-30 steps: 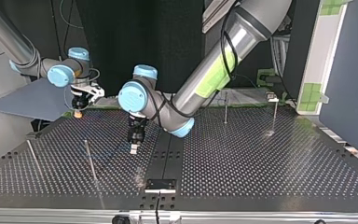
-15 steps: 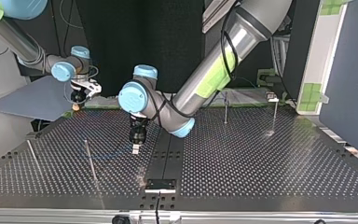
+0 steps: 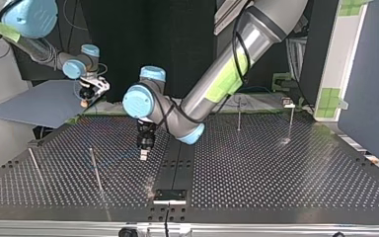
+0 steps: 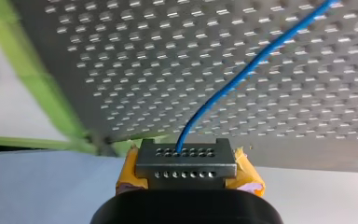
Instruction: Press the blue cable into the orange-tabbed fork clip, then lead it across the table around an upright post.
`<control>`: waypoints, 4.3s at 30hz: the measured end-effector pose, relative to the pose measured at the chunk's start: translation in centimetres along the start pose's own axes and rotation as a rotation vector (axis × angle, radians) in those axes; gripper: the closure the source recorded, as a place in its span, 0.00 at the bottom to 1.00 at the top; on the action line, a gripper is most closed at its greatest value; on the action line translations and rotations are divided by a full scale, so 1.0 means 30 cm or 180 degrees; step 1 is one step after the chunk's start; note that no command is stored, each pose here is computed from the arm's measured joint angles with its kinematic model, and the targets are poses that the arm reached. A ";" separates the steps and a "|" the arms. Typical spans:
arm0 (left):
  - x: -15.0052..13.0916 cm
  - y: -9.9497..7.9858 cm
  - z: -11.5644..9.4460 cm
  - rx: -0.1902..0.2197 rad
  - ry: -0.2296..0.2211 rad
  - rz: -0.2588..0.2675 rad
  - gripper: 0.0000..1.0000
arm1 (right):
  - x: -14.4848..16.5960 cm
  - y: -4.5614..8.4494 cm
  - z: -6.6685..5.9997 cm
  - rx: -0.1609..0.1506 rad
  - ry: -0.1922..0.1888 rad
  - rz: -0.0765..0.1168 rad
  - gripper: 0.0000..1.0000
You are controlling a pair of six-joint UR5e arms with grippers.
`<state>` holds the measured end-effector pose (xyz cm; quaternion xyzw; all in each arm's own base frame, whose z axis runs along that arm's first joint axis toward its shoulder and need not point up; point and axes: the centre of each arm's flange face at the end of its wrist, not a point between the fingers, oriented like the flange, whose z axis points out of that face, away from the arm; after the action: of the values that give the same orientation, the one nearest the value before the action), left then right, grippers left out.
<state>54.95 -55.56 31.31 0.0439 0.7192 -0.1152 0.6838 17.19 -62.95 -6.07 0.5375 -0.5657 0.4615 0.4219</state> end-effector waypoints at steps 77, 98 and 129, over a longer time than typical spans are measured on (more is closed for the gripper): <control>-0.380 -0.019 -0.282 0.0832 0.1202 -0.1205 0.00 | -0.240 0.041 -0.037 0.0016 -0.0382 -0.0161 1.00; -0.479 -0.089 -0.309 0.1123 0.0654 -0.0750 0.00 | -0.231 0.034 -0.026 0.0063 -0.0362 -0.0167 1.00; -0.474 -0.139 -0.319 0.1212 0.0360 -0.0182 0.00 | -0.230 0.026 -0.025 0.0087 -0.0359 -0.0170 1.00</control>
<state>45.57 -56.11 46.24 0.1584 0.7226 -0.2659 0.6181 16.85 -60.72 -12.67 0.5833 -0.5678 0.4267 0.3941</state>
